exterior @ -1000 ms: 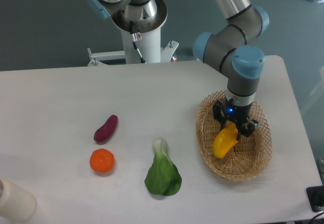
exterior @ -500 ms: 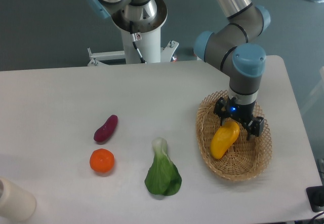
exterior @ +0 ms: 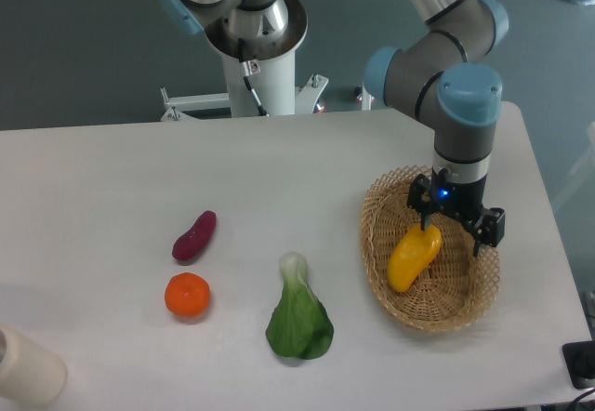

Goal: Place the mango in the basket
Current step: 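Raise the open gripper up away from the mango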

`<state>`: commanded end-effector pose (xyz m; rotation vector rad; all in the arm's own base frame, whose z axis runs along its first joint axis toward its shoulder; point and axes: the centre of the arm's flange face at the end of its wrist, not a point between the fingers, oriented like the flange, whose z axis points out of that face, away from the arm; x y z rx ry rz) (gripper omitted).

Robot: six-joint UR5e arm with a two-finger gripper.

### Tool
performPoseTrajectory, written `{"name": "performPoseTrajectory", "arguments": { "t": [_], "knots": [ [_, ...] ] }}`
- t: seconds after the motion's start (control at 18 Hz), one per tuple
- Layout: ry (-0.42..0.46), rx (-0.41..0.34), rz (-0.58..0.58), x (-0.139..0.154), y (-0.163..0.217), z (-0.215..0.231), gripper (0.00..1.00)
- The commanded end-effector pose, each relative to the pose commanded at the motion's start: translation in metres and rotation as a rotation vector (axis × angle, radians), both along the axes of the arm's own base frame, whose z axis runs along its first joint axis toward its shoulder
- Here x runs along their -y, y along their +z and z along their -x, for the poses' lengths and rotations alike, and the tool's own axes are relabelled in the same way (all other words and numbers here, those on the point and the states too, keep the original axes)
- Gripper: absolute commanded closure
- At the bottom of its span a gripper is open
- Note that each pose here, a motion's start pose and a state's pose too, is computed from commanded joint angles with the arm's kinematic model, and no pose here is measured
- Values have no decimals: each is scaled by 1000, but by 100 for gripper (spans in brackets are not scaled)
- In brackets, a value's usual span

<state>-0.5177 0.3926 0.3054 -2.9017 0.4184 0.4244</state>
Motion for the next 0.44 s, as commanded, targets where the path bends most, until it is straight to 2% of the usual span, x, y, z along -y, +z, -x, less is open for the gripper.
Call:
{"name": "performPoseTrajectory", "arguments": {
  "t": [0.17,0.44],
  "knots": [
    [0,-20,-7,5,14,-1,0],
    [9,-11,-4,9,43,6,0]
  ]
}}
